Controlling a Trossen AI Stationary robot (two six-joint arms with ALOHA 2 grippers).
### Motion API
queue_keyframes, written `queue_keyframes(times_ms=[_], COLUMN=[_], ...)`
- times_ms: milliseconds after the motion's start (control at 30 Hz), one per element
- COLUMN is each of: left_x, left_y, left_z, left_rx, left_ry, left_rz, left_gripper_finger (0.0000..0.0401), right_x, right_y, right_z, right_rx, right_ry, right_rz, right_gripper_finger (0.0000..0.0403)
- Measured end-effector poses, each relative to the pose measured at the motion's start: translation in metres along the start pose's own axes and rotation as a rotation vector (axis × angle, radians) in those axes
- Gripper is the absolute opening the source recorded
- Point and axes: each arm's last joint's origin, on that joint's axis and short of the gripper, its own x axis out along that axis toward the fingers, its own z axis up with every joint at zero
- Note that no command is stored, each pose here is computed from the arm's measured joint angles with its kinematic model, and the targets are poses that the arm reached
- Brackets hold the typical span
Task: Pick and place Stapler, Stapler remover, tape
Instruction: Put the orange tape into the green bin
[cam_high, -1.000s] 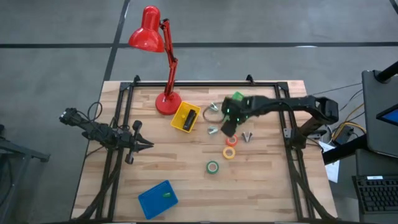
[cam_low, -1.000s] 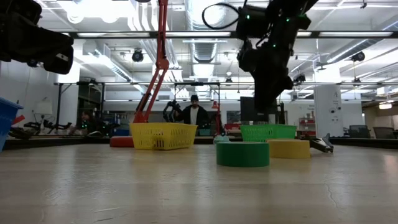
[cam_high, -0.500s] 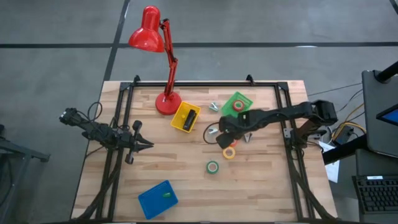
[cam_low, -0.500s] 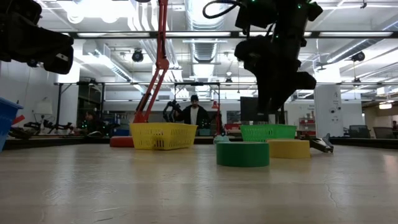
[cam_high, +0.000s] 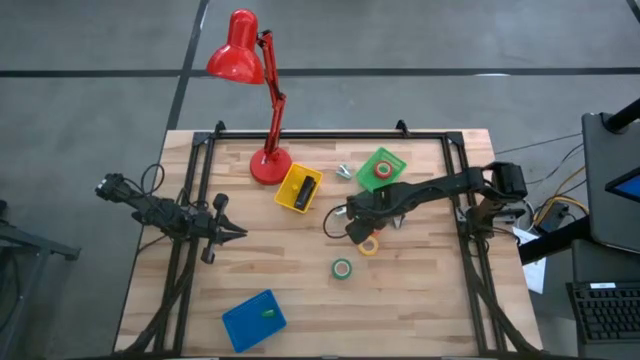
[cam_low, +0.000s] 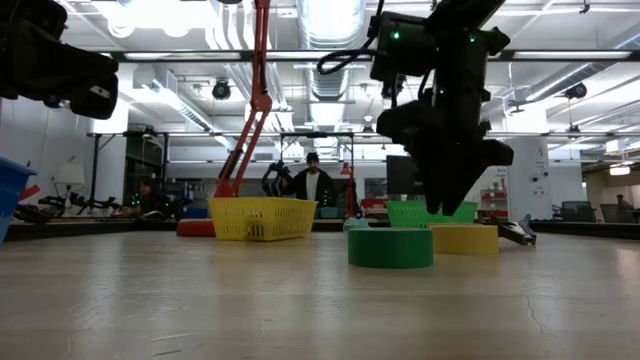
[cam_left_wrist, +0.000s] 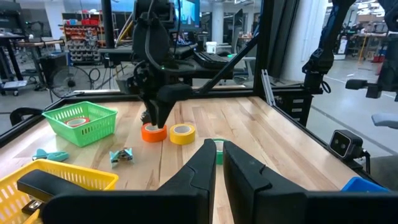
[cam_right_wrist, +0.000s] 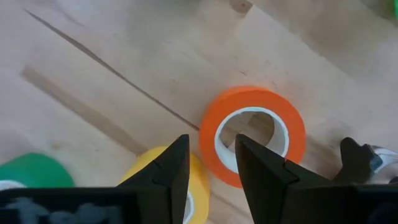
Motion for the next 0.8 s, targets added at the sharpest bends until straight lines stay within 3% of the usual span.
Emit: queue_keyframes(times_ms=[400,800], left_x=[0.000,0.000], left_y=[0.000,0.000], left_z=[0.000,0.000], left_rx=[-0.001,0.000], left_ry=[0.000,0.000], left_rz=[0.000,0.000], left_gripper_finger=[0.0035,0.0035], right_x=[0.022,0.027], right_y=[0.003,0.005], right_z=[0.001,0.002], right_rx=[-0.031,-0.092], right_ry=[0.025,0.028], right_rz=[-0.029,-0.029], right_gripper_finger=[0.0123,0.0060])
